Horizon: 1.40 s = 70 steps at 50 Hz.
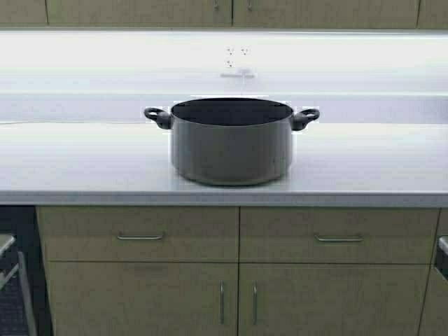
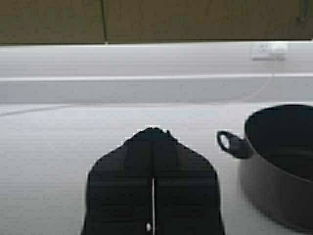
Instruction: Open the cabinet, put the pot inside, then close it
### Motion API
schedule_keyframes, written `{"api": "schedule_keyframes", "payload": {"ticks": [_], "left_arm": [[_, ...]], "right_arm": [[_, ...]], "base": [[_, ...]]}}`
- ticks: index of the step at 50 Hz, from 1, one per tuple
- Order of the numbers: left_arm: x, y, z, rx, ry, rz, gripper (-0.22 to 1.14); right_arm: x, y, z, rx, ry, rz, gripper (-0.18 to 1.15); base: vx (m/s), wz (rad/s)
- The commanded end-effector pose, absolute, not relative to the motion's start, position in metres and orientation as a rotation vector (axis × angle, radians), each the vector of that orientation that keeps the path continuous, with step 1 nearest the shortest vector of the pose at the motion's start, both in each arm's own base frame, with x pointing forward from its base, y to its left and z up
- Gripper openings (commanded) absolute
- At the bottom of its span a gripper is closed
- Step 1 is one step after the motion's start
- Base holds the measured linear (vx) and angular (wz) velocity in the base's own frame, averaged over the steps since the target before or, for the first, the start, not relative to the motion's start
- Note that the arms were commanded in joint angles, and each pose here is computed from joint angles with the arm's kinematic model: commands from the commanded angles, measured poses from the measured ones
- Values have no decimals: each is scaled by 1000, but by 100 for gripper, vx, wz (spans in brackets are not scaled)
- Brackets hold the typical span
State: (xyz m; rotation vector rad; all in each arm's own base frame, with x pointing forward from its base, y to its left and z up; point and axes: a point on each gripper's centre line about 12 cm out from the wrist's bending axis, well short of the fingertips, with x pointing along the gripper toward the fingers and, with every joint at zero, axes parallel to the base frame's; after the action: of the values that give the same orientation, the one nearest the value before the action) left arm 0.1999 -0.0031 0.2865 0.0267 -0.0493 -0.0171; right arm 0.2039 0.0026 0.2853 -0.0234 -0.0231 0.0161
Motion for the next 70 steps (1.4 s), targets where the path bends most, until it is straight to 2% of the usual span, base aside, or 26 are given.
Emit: {"api": "schedule_keyframes", "payload": {"ticks": [1, 40, 43, 46, 48, 51, 56, 58, 60, 61, 63, 66, 70], "left_arm": [[203, -3, 293, 27, -65, -16, 2], [196, -3, 293, 22, -77, -16, 2], [197, -3, 294, 22, -78, -16, 3], [195, -3, 294, 22, -81, -16, 4], [194, -3, 294, 23, -83, -18, 9], [192, -7, 293, 32, -74, -37, 24], [188, -20, 294, 49, -21, -106, 75], [187, -27, 295, 46, 9, -143, 99], [186, -35, 294, 37, 32, -188, 112], [185, -40, 295, 32, 38, -215, 113], [182, -51, 296, 22, 36, -275, 107], [178, -69, 297, 18, 31, -368, 98], [176, -90, 294, 17, 34, -472, 99]], "right_arm": [[206, 3, 291, -26, -37, 18, 5], [203, 3, 290, -23, -23, 18, 6], [203, 3, 289, -20, -15, 19, 8], [203, 4, 287, -7, -8, 24, 15], [203, 6, 288, 4, -11, 32, 25], [203, 12, 288, 23, -8, 60, 50], [202, 26, 287, 40, 4, 131, 100], [200, 34, 288, 35, 15, 170, 111], [198, 43, 290, 33, 25, 214, 111], [197, 48, 292, 36, 31, 238, 108], [195, 61, 297, 37, 35, 304, 102], [193, 78, 303, 37, 32, 384, 102], [194, 97, 309, 43, 23, 465, 103]], "base": [[38, 3], [34, 1], [25, 2], [22, 1], [19, 1], [15, 1], [11, 1], [9, 1], [7, 1], [7, 1], [6, 1], [5, 2], [3, 0]]}}
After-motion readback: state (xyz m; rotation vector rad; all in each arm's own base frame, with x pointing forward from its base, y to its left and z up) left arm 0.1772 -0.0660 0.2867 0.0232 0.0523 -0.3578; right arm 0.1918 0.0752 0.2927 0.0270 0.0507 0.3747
